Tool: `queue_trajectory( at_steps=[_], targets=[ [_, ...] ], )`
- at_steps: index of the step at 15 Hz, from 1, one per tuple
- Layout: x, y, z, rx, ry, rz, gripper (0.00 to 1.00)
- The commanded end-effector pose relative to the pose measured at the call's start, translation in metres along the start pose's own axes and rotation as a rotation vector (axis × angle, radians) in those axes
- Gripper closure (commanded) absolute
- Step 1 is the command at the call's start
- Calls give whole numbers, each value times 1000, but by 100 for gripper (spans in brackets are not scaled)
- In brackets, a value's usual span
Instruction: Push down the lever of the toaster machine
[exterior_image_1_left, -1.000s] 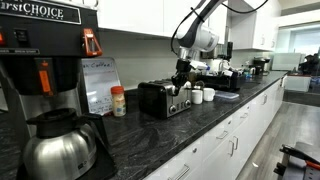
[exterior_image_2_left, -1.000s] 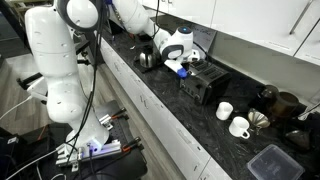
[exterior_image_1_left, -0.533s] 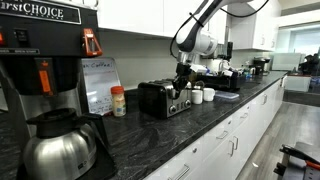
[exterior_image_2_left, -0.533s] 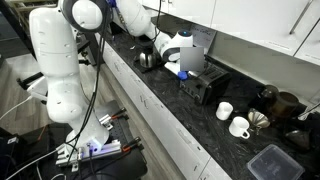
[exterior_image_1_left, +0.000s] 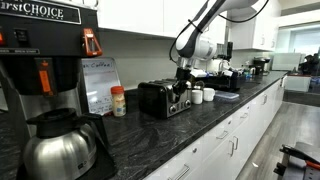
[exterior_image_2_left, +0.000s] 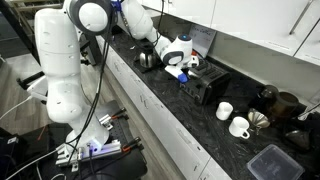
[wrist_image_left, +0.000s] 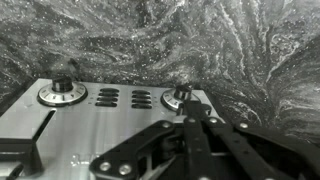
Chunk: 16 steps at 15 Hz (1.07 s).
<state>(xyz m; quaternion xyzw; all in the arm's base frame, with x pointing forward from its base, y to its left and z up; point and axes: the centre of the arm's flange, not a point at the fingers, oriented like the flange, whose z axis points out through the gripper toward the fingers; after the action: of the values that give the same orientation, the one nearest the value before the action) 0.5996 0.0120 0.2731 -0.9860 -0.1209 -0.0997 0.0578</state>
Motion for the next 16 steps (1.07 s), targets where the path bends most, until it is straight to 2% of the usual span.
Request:
queue_trajectory(
  at_steps=[1,10,16],
  targets=[
    [-11,7,24,-8,7,-28,100],
    [-17,1,26,-14,24,-36,100],
    [-11,-7,-1,-52,44,-68,100]
  ],
)
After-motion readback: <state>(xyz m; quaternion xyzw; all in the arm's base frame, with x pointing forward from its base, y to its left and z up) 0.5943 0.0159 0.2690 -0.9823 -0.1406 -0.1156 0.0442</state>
